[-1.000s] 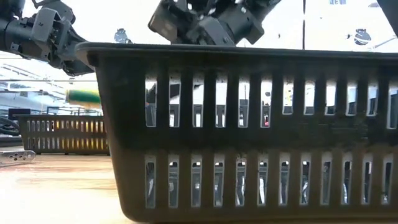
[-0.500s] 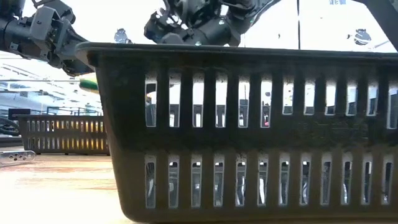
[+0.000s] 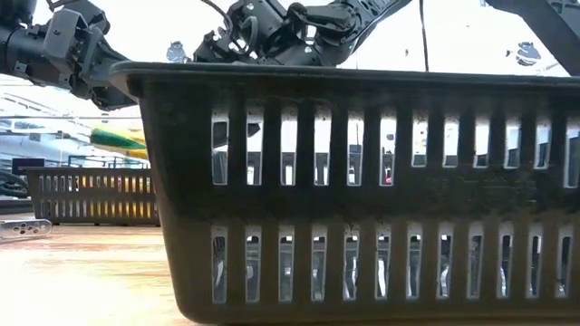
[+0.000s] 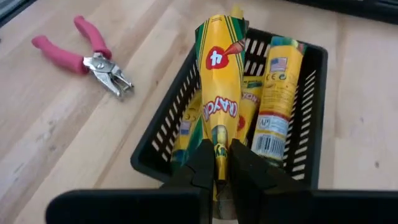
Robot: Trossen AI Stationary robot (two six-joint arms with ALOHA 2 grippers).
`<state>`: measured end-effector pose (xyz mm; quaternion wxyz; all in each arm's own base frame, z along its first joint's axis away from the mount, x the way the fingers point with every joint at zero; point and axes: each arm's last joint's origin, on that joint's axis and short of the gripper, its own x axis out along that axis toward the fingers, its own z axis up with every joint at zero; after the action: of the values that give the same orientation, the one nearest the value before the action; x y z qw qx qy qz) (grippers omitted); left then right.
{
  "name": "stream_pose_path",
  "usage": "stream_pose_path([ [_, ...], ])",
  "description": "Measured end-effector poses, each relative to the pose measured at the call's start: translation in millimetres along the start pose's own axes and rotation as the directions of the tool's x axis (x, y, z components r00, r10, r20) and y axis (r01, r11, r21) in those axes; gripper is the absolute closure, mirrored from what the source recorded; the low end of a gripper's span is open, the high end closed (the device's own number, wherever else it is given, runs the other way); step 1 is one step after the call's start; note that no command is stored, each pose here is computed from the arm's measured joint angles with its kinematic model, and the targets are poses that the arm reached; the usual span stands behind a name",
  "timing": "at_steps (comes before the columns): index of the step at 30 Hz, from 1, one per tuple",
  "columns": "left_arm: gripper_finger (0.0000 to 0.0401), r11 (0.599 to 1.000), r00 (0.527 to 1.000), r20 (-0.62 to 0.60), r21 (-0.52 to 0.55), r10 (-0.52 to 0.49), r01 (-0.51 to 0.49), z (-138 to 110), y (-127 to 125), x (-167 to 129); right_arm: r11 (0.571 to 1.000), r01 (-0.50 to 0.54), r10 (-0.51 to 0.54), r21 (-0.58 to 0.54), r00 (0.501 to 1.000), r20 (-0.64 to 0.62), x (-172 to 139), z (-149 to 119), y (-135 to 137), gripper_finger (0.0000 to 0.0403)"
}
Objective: Pick & Place School Supplies
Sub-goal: Put the yellow crayon box into the middle black bin
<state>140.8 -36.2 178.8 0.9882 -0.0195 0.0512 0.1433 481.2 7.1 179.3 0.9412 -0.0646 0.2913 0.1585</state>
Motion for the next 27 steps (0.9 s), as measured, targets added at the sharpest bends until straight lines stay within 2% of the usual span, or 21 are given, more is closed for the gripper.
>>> stream_pose_path([
  [12,0.0075,1.0,1.0,0.002,0.004,0.007,-0.007,0.1,0.2,0.0,1.0,0.017,-0.016,-0.016,0.998,0.06,-0.7,5.4,-3.7,0.0385],
  [20,0.0075,1.0,1.0,0.001,0.007,0.007,-0.007,0.0,0.2,0.0,1.0,0.016,-0.016,-0.002,0.998,0.064,-0.8,5.8,-3.8,0.0324],
  [27,0.0075,1.0,1.0,0.0,0.007,0.008,-0.008,0.0,0.2,0.0,1.0,0.019,-0.017,-0.023,0.997,0.07,-0.8,6.4,-4.0,0.0289],
])
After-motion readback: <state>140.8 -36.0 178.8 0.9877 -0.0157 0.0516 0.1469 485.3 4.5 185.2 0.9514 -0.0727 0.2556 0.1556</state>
